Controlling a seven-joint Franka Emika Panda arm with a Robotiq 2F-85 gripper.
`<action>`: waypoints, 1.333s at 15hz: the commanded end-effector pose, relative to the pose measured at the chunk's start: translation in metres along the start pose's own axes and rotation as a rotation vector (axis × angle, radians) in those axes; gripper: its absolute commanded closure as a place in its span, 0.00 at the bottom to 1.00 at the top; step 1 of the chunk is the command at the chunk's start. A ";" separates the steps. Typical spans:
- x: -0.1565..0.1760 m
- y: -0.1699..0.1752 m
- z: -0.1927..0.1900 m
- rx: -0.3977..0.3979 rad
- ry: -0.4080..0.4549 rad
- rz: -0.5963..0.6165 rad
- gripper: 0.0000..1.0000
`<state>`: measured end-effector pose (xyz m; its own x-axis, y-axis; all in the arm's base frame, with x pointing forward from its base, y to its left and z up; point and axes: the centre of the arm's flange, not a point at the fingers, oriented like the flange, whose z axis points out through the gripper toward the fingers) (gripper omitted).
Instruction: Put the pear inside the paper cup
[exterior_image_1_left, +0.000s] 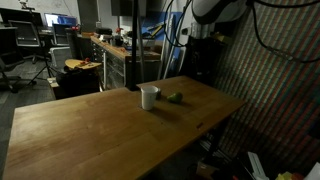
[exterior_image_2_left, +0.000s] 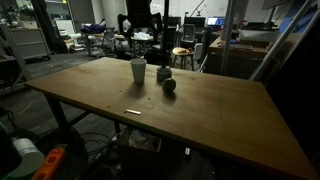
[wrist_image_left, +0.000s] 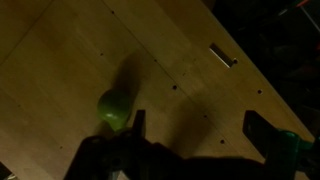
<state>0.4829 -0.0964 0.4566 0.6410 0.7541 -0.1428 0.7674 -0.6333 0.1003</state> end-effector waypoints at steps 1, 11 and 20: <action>0.011 0.039 0.019 -0.018 0.067 0.016 0.00; 0.054 0.079 0.095 -0.027 0.064 -0.074 0.00; 0.066 0.125 0.161 0.048 0.065 -0.068 0.00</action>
<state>0.5909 -0.1359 0.3131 0.5937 0.7971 -0.1099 0.8045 -0.5913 0.0572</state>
